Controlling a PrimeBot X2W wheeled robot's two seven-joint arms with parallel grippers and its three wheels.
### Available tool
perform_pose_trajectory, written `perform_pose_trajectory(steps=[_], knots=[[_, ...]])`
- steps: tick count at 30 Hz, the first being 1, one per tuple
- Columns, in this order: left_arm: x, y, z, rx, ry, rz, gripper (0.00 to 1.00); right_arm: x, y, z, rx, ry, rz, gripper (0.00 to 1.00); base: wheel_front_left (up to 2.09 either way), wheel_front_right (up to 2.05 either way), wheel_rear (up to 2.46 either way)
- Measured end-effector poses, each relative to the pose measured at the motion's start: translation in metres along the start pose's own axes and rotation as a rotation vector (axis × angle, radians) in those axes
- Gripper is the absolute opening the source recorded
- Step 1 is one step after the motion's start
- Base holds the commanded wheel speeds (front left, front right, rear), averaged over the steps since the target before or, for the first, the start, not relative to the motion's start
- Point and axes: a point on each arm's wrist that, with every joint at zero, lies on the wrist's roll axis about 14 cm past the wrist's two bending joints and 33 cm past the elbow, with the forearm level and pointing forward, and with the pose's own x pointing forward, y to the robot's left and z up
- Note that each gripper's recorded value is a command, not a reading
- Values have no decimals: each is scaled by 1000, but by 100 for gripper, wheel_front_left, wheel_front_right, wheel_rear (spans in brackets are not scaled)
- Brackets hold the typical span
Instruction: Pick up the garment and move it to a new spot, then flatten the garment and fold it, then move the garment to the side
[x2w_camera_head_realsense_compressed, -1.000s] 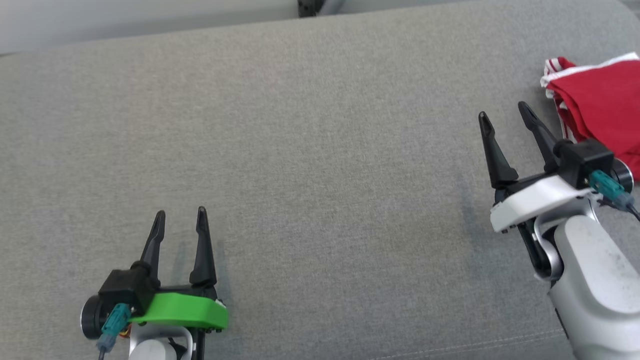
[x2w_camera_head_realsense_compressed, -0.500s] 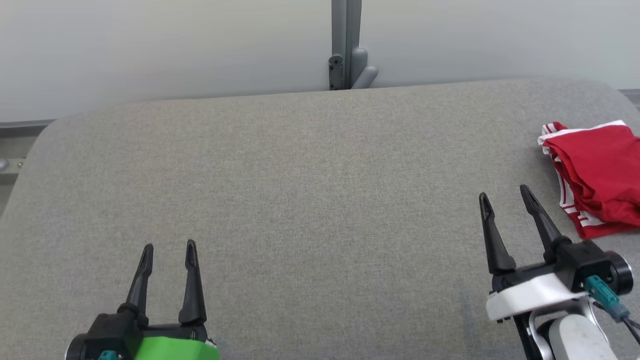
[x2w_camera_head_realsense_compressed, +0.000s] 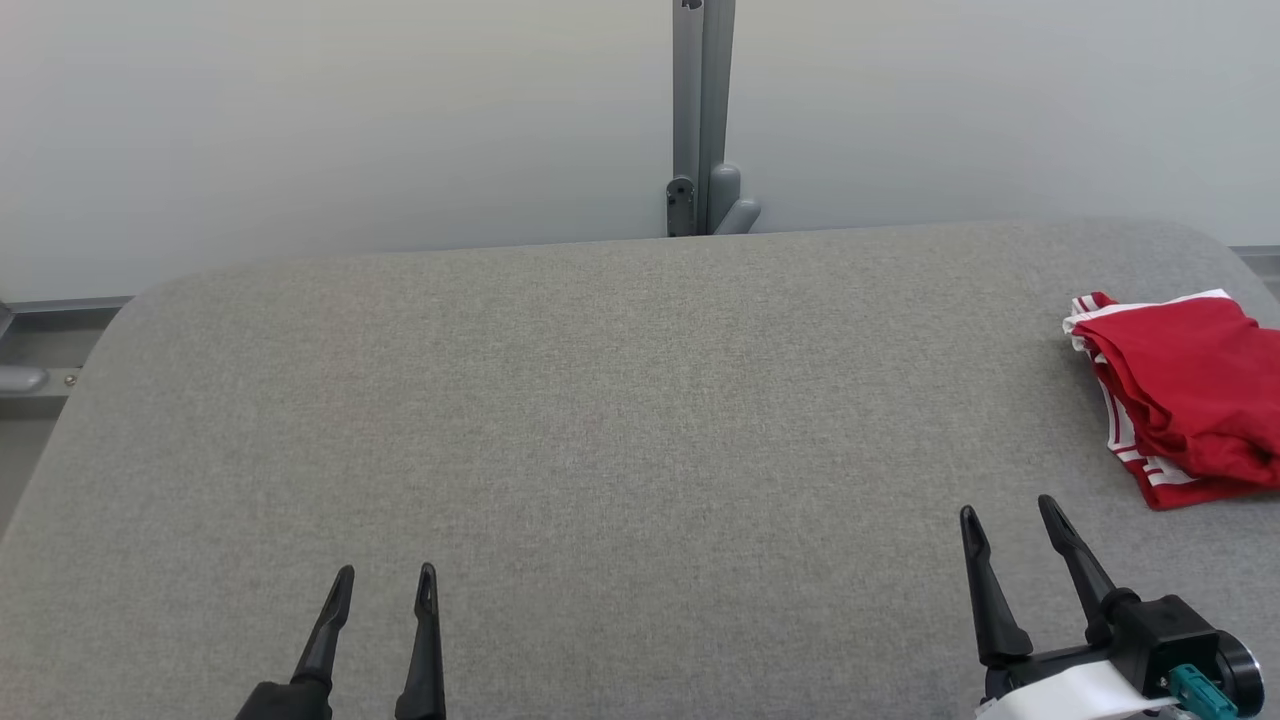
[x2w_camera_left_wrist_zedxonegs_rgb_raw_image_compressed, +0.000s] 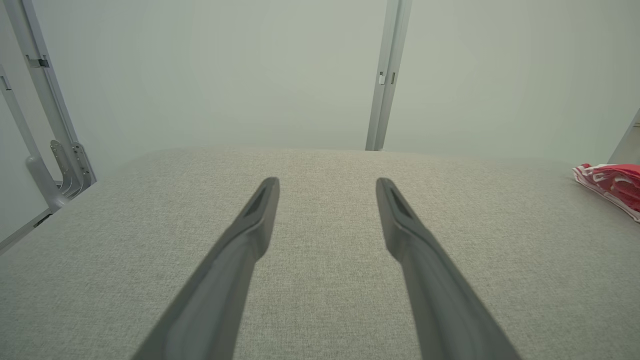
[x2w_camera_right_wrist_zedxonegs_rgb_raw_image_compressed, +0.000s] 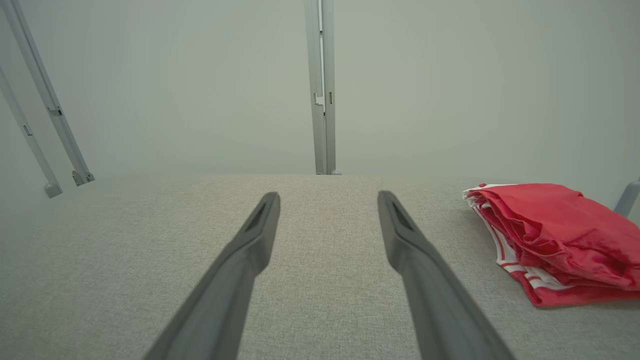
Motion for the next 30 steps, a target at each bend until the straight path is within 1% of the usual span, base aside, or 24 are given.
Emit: perform_pose_trajectory(steps=[12,13,17,21,22,23,24,30], knots=[[-5,1,-1,9,3,5,100,-3,-3,3,0,-9,-14,100,0,0,0],[-5,1,-4,8,11,5,0,-3,-3,1,2,-2,-14,0,0,0,0],[-9,3,-15,-9,48,13,0,-9,-3,-13,25,44,-23,0,0,0,0],[-9,6,-18,-83,62,35,0,-10,-7,-16,102,55,-49,0,0,0,0],[-9,6,-18,-83,62,35,0,-10,-7,-16,102,55,-49,0,0,0,0],[-9,7,-19,-122,67,46,0,-10,-10,-17,144,60,-64,0,0,0,0],[-9,7,-19,-122,67,46,0,-10,-10,-17,144,60,-64,0,0,0,0],[-7,11,-22,-231,81,69,0,-10,-18,-20,256,71,-103,0,0,0,0]])
